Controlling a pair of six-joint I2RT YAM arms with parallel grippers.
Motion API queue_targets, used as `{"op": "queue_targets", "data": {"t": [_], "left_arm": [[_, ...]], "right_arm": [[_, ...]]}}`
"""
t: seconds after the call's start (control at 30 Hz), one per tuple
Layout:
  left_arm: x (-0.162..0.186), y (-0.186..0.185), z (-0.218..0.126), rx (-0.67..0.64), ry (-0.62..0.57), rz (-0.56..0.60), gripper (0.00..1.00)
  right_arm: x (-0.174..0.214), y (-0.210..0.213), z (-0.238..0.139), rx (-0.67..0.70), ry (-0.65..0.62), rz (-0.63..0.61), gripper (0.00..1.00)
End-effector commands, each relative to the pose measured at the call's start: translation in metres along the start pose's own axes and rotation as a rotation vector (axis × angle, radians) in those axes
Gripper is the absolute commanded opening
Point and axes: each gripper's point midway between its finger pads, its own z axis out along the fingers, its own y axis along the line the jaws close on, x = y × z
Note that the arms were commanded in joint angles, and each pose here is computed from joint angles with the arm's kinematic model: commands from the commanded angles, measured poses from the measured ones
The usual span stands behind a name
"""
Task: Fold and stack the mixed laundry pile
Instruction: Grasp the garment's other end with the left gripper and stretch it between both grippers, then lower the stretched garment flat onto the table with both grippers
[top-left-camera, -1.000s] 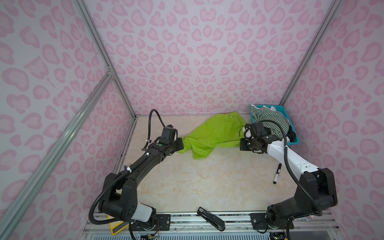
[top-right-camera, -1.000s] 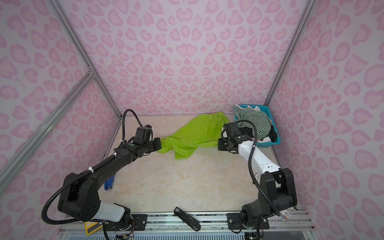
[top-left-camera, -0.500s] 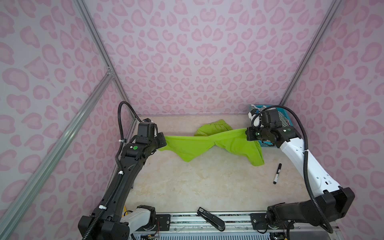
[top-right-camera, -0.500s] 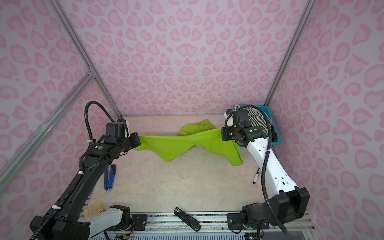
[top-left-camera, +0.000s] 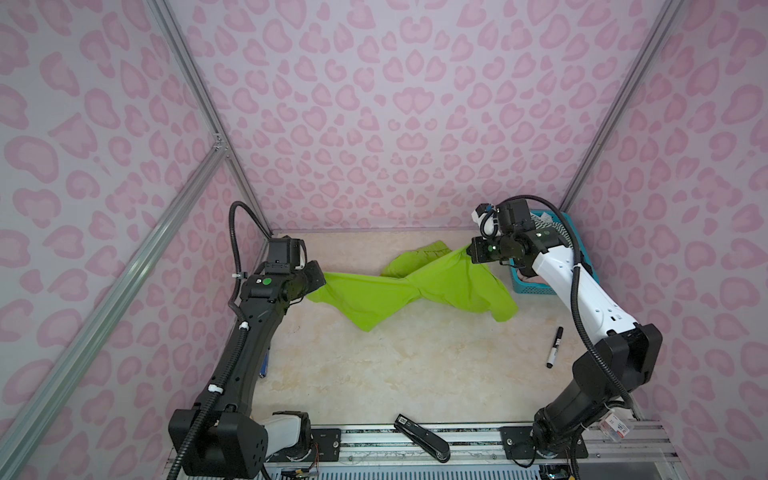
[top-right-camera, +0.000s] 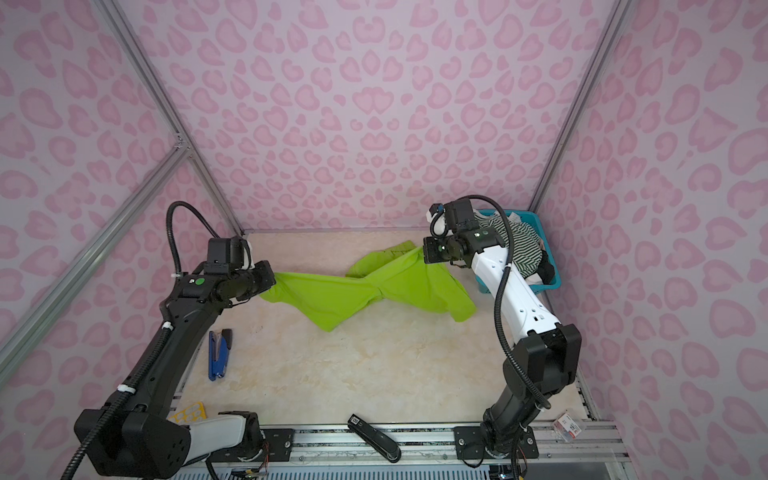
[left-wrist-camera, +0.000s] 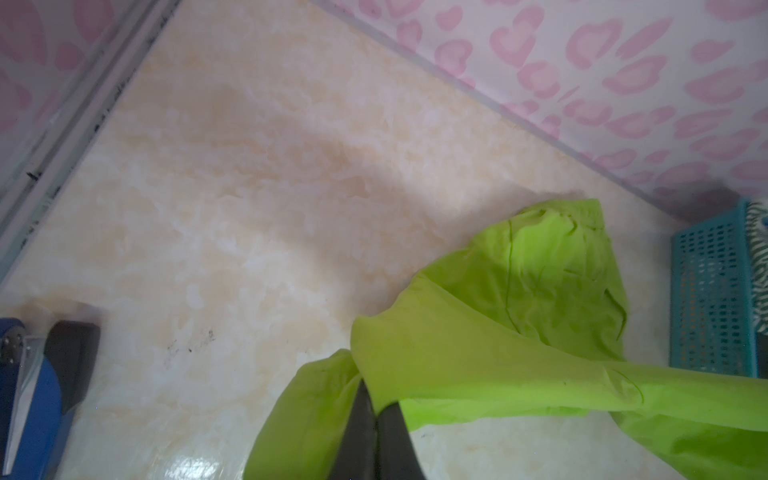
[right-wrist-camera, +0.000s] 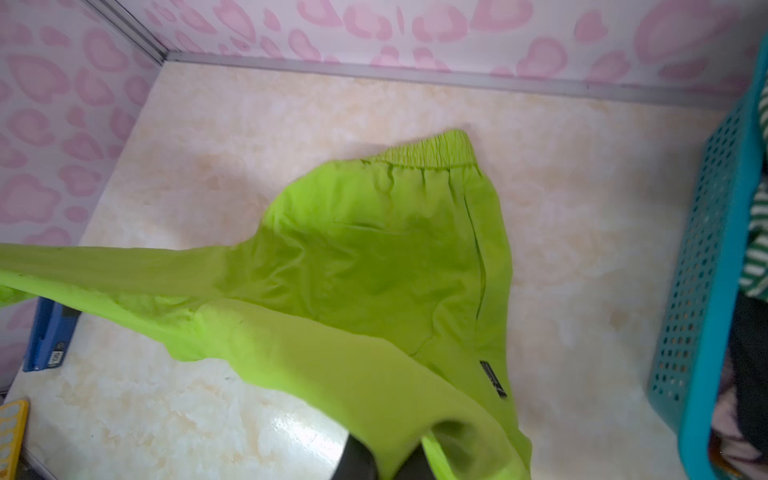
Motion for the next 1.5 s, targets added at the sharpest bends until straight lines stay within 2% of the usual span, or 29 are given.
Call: {"op": "queue_targets", "data": {"t": [0.0,0.13,0.27,0.33,0.43,0.67,0.77,0.83,0.9,1.1,1.2,1.33,1.47], "left_arm": [[-0.06,-0.019,-0.027,0.058,-0.137,0.022,0.03],[-0.109,-0.042,-0.069,0.116,-0.268,0.072,0.02],[-0.11,-0.053,-0.09,0.17,-0.3,0.099,0.02],[-0.092,-0.049,-0.088,0.183,-0.261,0.099,0.02],[-0.046,-0.038,-0.074,0.2,-0.149,0.078,0.02],[0.089,-0.004,-0.028,0.228,0.211,-0.08,0.02],[0.122,0.012,-0.013,0.189,0.295,-0.132,0.02],[0.132,0.025,-0.005,0.131,0.31,-0.142,0.02],[0.137,0.029,-0.001,0.113,0.327,-0.149,0.02],[0.136,0.008,0.0,0.211,0.361,-0.172,0.03],[0.145,0.002,0.0,0.232,0.397,-0.171,0.03],[0.165,0.003,0.004,0.206,0.421,-0.166,0.03],[0.19,0.004,0.011,0.178,0.451,-0.161,0.03]], "right_arm": [[-0.033,0.019,-0.018,-0.028,-0.064,-0.085,0.0],[-0.068,0.042,-0.057,-0.024,-0.194,-0.203,0.0],[-0.06,0.043,-0.078,-0.014,-0.236,-0.228,0.0],[-0.039,0.039,-0.073,-0.011,-0.208,-0.22,0.0],[0.014,0.027,-0.052,-0.002,-0.1,-0.155,0.0],[0.193,-0.007,0.009,0.081,0.293,0.041,0.02],[0.243,-0.016,0.018,0.113,0.442,0.091,0.05],[0.258,-0.015,0.02,0.106,0.505,0.102,0.08],[0.261,-0.014,0.021,0.114,0.531,0.095,0.11],[0.225,0.003,0.021,0.09,0.48,0.057,0.4],[0.209,0.012,0.025,0.071,0.45,0.058,0.49],[0.21,0.021,0.046,0.047,0.444,0.078,0.52],[0.229,0.017,0.093,0.06,0.489,0.139,0.49]]}}
